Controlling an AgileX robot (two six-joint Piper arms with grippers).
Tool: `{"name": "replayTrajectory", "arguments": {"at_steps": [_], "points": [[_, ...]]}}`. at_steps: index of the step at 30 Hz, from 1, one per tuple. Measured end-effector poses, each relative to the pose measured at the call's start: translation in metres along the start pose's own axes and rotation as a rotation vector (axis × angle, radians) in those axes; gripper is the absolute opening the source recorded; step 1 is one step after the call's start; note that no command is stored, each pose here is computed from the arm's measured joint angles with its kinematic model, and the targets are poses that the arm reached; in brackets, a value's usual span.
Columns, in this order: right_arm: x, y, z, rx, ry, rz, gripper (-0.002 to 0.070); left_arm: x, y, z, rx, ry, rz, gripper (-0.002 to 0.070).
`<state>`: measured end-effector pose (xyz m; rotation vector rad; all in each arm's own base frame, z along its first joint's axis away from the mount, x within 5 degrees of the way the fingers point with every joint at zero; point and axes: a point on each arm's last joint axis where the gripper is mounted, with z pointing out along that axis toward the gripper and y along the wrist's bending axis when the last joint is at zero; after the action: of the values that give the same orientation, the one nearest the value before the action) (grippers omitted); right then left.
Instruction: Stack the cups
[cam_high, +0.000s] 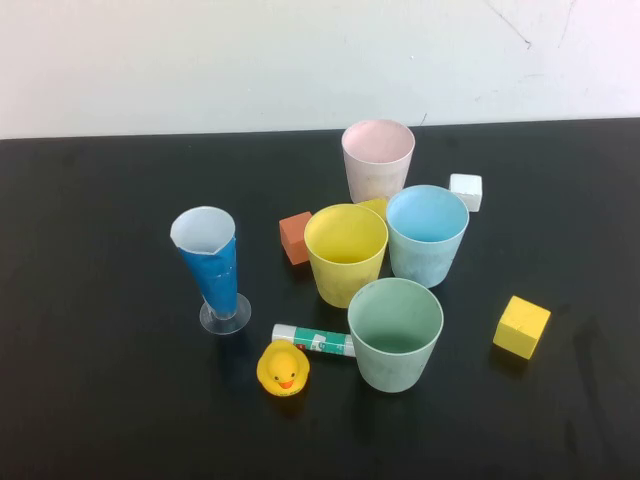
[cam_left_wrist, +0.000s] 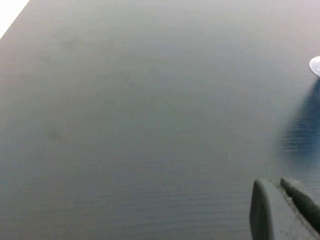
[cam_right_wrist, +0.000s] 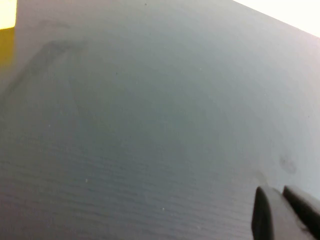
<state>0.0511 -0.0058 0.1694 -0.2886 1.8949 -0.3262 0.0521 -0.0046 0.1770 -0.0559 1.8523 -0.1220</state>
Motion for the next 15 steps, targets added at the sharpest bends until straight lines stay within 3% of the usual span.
{"name": "replayTrajectory", "arguments": {"at_steps": [15], "points": [[0.0000,0.0000,0.0000,0.000,0.000,0.000,0.0029,0.0000,0.0000,0.0000,0.000,0.000,0.003,-0.0002]]}}
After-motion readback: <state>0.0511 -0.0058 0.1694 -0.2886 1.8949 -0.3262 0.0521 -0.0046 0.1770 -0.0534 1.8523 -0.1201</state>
